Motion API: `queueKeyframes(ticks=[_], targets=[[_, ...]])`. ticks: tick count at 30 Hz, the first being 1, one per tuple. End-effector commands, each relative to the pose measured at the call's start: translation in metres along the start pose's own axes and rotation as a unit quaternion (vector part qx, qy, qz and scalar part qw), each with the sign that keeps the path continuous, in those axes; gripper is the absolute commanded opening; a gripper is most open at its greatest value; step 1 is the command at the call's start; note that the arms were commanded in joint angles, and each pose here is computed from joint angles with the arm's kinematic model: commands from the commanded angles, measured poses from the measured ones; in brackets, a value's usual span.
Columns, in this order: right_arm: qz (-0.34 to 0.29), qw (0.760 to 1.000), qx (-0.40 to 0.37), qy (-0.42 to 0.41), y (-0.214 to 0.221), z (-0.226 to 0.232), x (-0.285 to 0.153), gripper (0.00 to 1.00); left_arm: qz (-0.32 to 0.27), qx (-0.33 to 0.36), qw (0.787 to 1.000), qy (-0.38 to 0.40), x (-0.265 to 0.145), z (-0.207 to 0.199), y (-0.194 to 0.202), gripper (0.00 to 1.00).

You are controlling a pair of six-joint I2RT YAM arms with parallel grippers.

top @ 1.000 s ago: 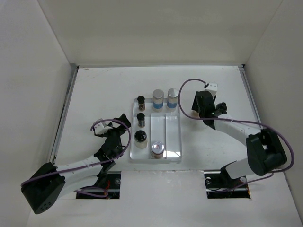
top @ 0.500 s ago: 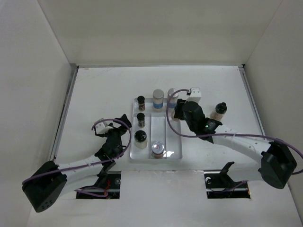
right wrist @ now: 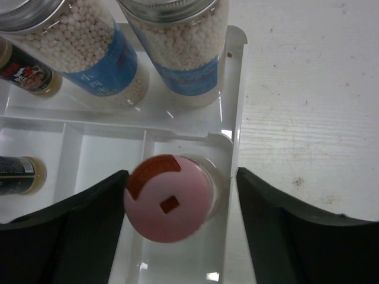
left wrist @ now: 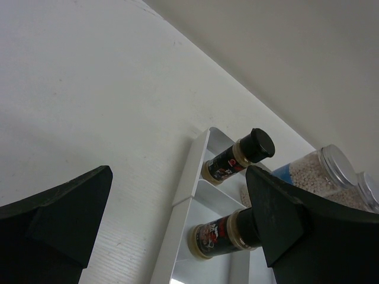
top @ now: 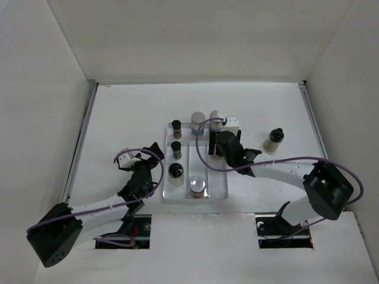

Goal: Organize the condiment bottles

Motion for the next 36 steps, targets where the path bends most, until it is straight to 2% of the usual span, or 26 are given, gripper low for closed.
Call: queueKeyframes(ticks=[1, 2, 5, 7, 11, 13, 15, 18, 21, 23, 26, 30, 32, 36], targets=[[-0.055, 0.998, 0.032, -0.014, -0.034, 0.016, -0.007, 0.83, 0.009, 0.004, 1.0, 0.0, -0.007, 0.017, 0.011, 1.0], [-0.06, 0.997, 0.037, -0.02, -0.038, 0.016, -0.011, 0.88, 0.01, 0.006, 1.0, -0.001, -0.006, 0.018, 0.012, 1.0], [-0.084, 0.994, 0.056, -0.039, -0.06, 0.011, -0.031, 0.95, 0.007, 0.005, 1.0, -0.005, -0.006, 0.02, 0.011, 1.0], [-0.112, 0.991, 0.071, -0.016, -0.08, -0.016, -0.04, 0.97, 0.009, 0.002, 1.0, 0.002, -0.007, 0.016, 0.011, 1.0], [-0.163, 0.975, 0.113, 0.101, -0.111, -0.1, -0.053, 0.99, 0.01, 0.005, 1.0, -0.001, -0.006, 0.019, 0.012, 1.0], [-0.181, 0.959, 0.13, 0.178, -0.12, -0.147, -0.063, 1.0, 0.011, 0.002, 1.0, 0.004, -0.007, 0.015, 0.011, 1.0], [-0.186, 0.946, 0.141, 0.223, -0.121, -0.178, -0.068, 1.0, 0.012, 0.005, 1.0, 0.002, -0.007, 0.017, 0.013, 1.0], [-0.165, 0.941, 0.127, 0.267, -0.111, -0.206, -0.064, 1.0, 0.012, 0.002, 1.0, 0.005, -0.007, 0.015, 0.012, 1.0], [-0.131, 0.94, 0.121, 0.292, -0.094, -0.225, -0.047, 1.0, 0.014, 0.004, 1.0, 0.006, -0.007, 0.014, 0.014, 1.0], [-0.115, 0.948, 0.12, 0.272, -0.091, -0.223, -0.03, 1.0, 0.015, 0.004, 1.0, 0.006, -0.007, 0.014, 0.014, 1.0], [-0.118, 0.955, 0.127, 0.241, -0.096, -0.214, -0.012, 1.0, 0.019, 0.006, 1.0, 0.01, -0.007, 0.012, 0.016, 1.0], [-0.114, 0.949, 0.134, 0.26, -0.098, -0.227, 0.006, 1.0, 0.016, 0.001, 1.0, 0.009, -0.007, 0.013, 0.015, 1.0], [-0.107, 0.948, 0.137, 0.267, -0.094, -0.232, 0.011, 0.96, 0.015, 0.0, 1.0, 0.01, -0.007, 0.013, 0.014, 1.0], [-0.088, 0.948, 0.141, 0.271, -0.081, -0.236, 0.02, 0.82, 0.016, 0.002, 1.0, 0.007, -0.007, 0.015, 0.015, 1.0]])
Point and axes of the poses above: each gripper's point midway between its finger pads, its own x axis out along the fingers, its own z axis along the line the jaws close on, y = z × x, the point moved 3 cm from there along -x, back along the fingers, and after that the axes turned 6 degrees about x, right-handed, at the moved point
